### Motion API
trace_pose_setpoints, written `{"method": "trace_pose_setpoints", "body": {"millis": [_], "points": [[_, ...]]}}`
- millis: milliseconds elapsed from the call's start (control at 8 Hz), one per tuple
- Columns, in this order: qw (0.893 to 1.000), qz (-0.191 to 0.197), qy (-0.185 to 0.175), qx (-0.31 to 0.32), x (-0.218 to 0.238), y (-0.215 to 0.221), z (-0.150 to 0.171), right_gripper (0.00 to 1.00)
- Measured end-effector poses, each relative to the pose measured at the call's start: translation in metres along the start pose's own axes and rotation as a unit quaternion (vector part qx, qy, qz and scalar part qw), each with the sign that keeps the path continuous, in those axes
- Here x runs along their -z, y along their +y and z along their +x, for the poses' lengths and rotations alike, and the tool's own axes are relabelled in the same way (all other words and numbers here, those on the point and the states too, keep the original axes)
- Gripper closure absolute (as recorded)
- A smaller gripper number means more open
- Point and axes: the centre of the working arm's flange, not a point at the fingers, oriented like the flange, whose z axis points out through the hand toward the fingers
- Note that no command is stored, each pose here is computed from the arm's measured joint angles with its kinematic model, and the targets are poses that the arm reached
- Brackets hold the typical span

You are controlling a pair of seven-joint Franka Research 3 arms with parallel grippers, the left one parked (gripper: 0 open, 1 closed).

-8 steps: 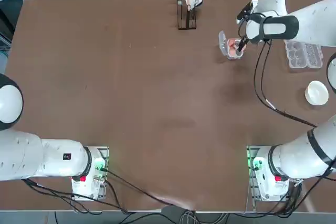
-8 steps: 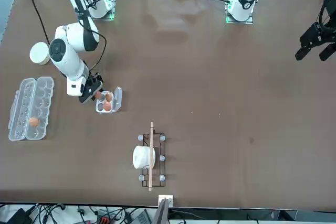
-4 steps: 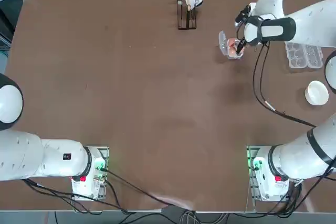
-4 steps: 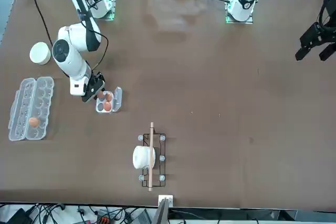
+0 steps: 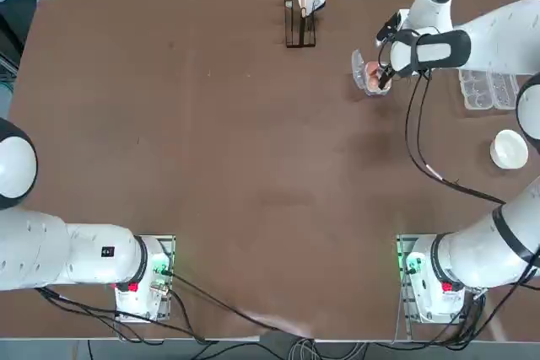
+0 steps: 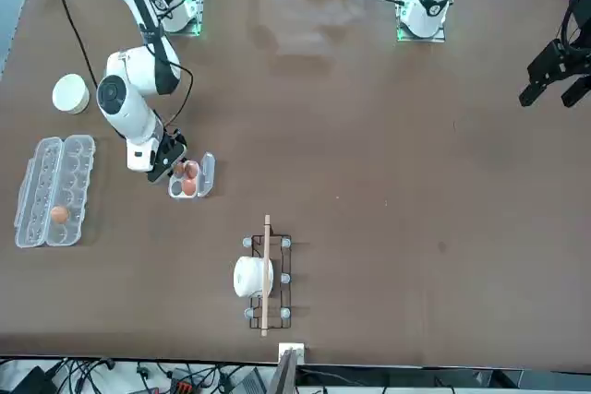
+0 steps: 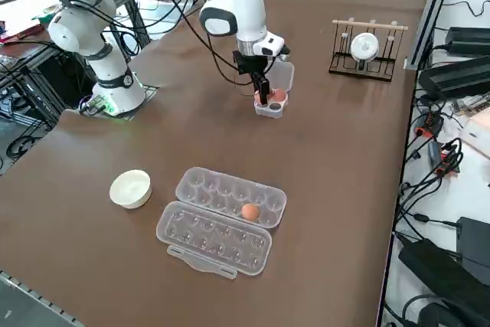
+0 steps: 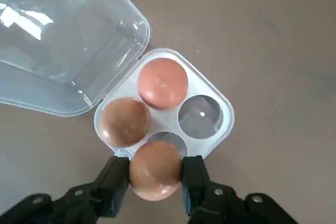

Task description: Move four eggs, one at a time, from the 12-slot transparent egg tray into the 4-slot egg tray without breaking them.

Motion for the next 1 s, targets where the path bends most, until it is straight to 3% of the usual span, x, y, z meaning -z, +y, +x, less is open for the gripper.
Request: {"method": "trace_pose_setpoints", "body": {"millis": [125,375,500,1000], "points": [[1.0,0.0,0.0,0.0,-0.001,0.0,0.0,0.41],[1.0,-0.001,0.001,-0.001,0.0,0.002,0.002,0.09],[1.0,-0.003,0.004,-0.001,0.003,0.003,0.004,0.0],[1.0,-0.004,-0.002,0.008,0.051,0.044,-0.013,0.0]]}}
